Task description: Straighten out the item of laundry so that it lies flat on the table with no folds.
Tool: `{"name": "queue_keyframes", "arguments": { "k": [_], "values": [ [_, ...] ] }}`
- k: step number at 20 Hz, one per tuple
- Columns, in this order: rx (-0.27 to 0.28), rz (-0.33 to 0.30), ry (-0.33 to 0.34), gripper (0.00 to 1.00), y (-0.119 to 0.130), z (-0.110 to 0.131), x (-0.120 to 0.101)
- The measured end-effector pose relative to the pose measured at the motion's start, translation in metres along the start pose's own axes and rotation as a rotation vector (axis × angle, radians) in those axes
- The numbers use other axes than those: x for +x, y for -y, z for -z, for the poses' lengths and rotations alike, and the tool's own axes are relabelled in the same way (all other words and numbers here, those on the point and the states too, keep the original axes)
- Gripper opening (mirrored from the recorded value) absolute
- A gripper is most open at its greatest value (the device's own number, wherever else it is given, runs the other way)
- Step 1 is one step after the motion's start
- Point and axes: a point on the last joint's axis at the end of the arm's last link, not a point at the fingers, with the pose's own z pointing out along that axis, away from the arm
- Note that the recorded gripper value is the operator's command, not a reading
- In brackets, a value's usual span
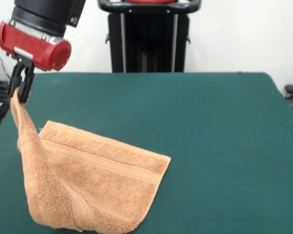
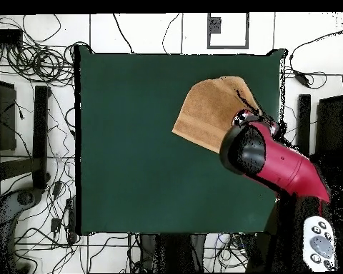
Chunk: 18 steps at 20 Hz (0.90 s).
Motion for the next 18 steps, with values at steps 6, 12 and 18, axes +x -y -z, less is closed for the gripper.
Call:
{"name": "queue_keyframes", "arguments": {
  "k": [6, 12, 18],
  "values": [
    [-0.004, -0.009, -0.031, 0.00, -0.003, -0.014, 0.012],
    [-0.010, -0.016, -0.066, 0.00, -0.012, -0.028, 0.027],
    [0.035, 0.048, -0.135, 0.00, -0.031, -0.004, 0.043]
  ]
}}
